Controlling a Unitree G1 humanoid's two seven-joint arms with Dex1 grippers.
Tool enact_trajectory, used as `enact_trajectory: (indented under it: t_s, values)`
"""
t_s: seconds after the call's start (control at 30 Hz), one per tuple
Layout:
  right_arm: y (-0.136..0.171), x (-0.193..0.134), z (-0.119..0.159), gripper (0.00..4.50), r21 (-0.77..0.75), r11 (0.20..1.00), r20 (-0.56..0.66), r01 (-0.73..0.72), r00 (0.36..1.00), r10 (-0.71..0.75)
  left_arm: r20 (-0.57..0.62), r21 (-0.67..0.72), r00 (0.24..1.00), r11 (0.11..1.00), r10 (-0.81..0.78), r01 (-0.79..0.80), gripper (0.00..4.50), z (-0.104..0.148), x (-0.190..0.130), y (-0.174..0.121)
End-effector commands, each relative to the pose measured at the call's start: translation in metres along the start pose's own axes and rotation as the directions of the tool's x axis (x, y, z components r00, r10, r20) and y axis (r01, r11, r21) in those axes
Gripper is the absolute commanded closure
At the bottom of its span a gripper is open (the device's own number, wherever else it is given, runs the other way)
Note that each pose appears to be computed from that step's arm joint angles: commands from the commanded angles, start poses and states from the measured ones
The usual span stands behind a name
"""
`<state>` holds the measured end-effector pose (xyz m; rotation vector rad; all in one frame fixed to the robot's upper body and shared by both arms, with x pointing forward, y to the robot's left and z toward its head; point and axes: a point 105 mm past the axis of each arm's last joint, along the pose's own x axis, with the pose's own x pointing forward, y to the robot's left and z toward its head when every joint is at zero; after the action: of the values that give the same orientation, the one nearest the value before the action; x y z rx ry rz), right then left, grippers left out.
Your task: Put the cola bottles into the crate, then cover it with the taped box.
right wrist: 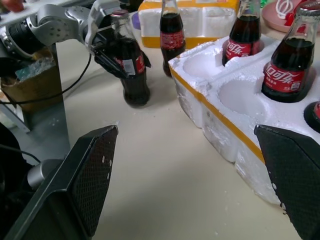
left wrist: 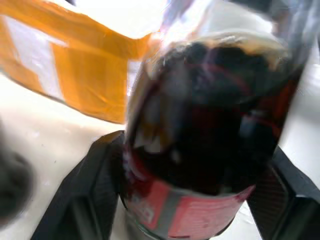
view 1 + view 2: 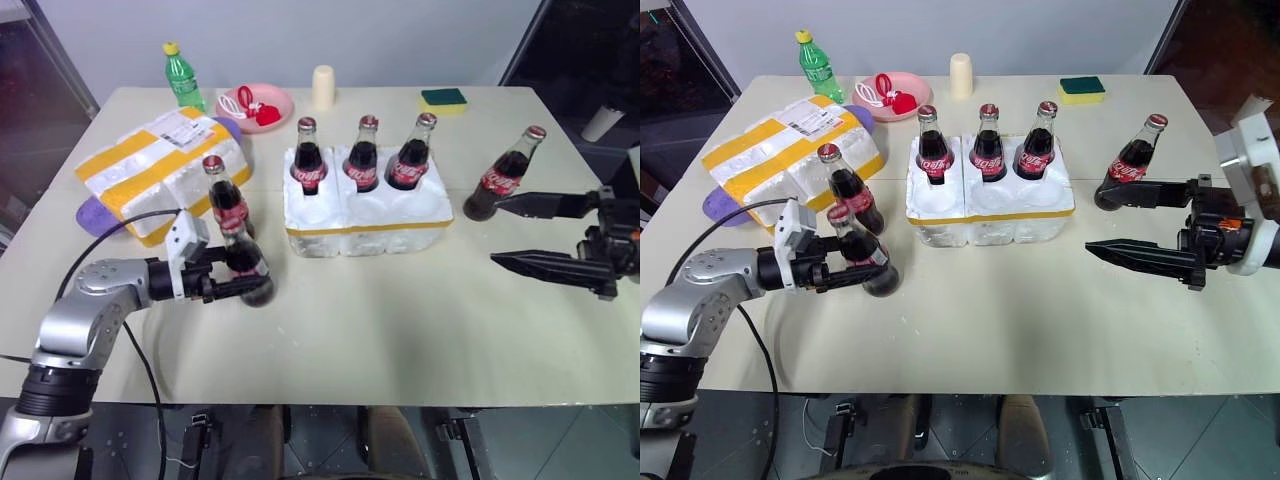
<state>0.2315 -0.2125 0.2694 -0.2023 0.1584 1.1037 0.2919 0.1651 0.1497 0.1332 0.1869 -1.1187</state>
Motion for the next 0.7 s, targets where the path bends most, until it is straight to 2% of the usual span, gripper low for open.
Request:
enact_trajectory:
  t_s: [0.03, 0.2, 0.4, 0.53, 0.7]
  values:
    - [0.004, 0.002, 0.010, 0.00, -0.037, 0.999, 0.033, -0.003, 0.999, 0.004, 0.028, 0.013, 0.996, 0.996, -0.085, 0.084, 1.71, 0.019, -0.004, -0.013]
    - [0.004, 0.005, 0.007, 0.00, -0.031, 0.999, 0.034, 0.009, 0.999, -0.008, 0.105, 0.003, 0.974, 0.979, -0.203, 0.203, 1.71, 0.052, 0.002, -0.029]
    - [0.004, 0.007, 0.007, 0.00, -0.028, 0.999, 0.046, 0.024, 0.999, -0.023, 0.244, 0.066, 0.933, 0.964, -0.265, 0.256, 1.71, 0.105, 0.036, -0.035]
    - [0.005, 0.009, 0.007, 0.00, -0.029, 0.999, 0.054, 0.036, 0.998, -0.035, 0.305, 0.132, 0.911, 0.960, -0.277, 0.248, 1.71, 0.133, 0.062, -0.035]
    - [0.004, 0.008, 0.008, 0.00, -0.029, 0.997, 0.072, 0.076, 0.995, -0.073, 0.341, 0.185, 0.922, 0.975, -0.185, 0.127, 1.71, 0.162, 0.104, -0.028]
